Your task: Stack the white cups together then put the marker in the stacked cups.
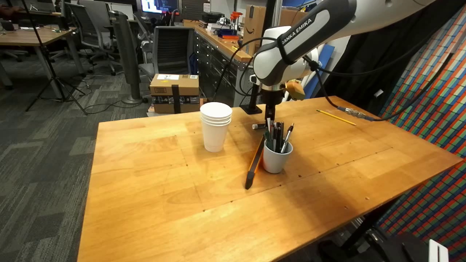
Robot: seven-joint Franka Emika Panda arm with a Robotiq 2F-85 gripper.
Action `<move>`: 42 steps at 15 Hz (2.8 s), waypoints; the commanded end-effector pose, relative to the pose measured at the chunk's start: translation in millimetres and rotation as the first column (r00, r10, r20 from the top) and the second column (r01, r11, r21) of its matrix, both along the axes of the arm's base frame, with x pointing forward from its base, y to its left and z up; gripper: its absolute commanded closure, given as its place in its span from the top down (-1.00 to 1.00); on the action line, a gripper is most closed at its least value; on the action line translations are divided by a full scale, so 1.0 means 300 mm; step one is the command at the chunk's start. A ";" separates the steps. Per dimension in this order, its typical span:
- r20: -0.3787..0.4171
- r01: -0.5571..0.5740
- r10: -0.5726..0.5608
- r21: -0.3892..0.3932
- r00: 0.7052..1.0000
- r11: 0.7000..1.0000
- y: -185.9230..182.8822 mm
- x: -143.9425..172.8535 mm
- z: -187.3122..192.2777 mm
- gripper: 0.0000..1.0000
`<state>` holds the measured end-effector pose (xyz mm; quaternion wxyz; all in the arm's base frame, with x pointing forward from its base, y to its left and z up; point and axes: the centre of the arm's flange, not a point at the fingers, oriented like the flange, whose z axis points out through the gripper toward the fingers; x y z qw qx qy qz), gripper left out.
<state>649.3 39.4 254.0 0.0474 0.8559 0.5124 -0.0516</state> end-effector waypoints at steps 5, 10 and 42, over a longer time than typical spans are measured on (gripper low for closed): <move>0.035 0.058 -0.058 -0.001 0.998 0.998 0.020 0.027 0.031 -0.57; 0.045 0.086 -0.086 -0.001 0.995 0.996 0.026 0.025 0.055 -0.84; 0.168 0.433 -0.512 0.355 0.842 0.828 0.303 -0.194 0.671 -0.84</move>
